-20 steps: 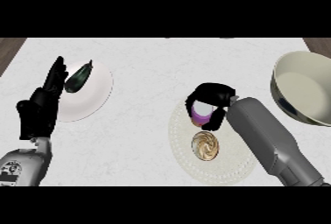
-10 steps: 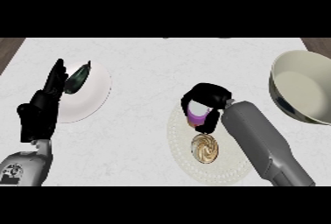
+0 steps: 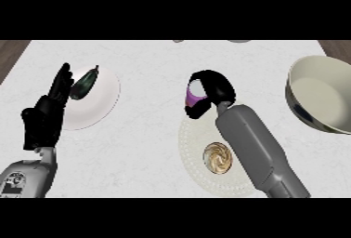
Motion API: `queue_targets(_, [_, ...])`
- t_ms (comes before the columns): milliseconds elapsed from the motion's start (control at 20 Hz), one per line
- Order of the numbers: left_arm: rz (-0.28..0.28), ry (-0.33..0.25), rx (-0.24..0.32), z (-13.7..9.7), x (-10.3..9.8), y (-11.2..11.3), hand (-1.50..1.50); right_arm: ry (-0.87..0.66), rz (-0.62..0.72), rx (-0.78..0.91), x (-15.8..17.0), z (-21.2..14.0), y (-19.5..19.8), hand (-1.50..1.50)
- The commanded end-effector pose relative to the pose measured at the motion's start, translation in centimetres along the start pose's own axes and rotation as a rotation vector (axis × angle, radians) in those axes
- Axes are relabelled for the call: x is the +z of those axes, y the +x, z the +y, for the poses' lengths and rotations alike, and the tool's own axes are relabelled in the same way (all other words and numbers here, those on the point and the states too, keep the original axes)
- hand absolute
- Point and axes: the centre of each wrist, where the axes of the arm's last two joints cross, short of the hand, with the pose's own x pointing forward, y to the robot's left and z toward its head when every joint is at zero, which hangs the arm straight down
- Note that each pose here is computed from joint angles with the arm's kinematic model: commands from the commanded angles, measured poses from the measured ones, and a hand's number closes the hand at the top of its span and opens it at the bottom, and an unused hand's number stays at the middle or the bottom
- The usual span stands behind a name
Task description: Pick the can from the placemat and place it in the bowl
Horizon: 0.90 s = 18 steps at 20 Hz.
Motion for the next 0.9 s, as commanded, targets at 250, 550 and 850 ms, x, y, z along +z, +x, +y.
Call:
queue_targets(250, [0.011,0.018,-0.015,-0.3,0.4,-0.7,0.00,-0.499,0.133,-0.244,3.1,-3.3,9.3,1.50])
queue_targets(550, [0.011,0.022,0.012,1.4,0.1,-0.3,0.00,-0.698,0.308,-0.190,4.9,-4.6,10.8,1.50])
queue_targets(850, [0.000,0.025,0.001,0.6,0.2,-0.6,0.00,-0.820,0.375,-0.241,6.9,-6.7,7.0,1.50])
